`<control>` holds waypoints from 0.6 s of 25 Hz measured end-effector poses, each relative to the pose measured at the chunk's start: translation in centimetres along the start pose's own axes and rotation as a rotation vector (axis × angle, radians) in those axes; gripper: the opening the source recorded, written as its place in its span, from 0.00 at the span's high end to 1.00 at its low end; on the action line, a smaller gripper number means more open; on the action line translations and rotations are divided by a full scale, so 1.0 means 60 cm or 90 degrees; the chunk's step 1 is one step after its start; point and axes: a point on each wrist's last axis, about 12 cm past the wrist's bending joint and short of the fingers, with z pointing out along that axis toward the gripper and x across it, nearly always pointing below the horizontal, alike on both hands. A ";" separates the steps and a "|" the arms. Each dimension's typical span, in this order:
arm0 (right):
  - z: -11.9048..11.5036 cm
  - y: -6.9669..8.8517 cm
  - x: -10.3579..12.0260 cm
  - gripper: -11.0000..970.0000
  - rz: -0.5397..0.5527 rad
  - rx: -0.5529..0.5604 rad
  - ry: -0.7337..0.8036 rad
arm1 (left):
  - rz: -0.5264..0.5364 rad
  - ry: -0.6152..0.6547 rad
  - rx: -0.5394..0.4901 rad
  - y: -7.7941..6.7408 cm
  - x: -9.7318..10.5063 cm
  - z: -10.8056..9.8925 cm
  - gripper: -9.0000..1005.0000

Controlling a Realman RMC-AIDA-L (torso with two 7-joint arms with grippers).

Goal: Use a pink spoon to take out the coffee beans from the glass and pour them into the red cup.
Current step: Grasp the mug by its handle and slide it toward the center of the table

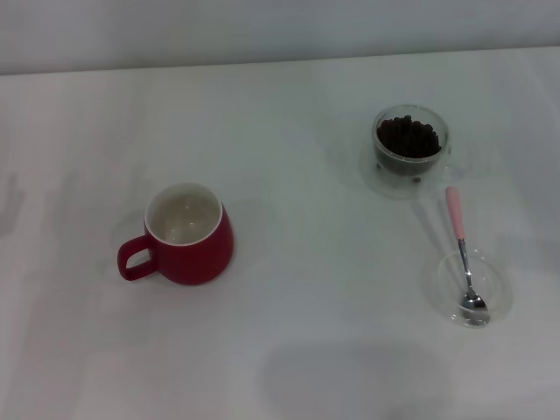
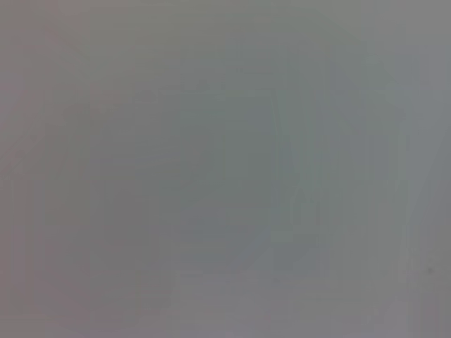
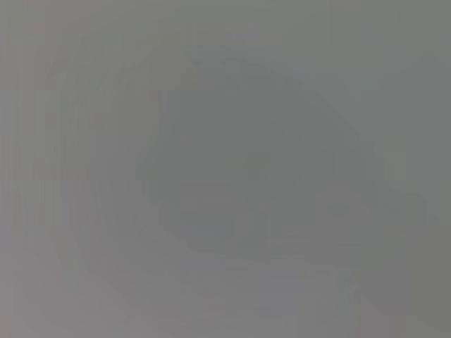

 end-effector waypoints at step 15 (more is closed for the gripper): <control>0.029 0.002 0.005 0.22 0.031 0.008 0.039 | -0.001 -0.006 0.004 -0.003 -0.002 0.006 0.12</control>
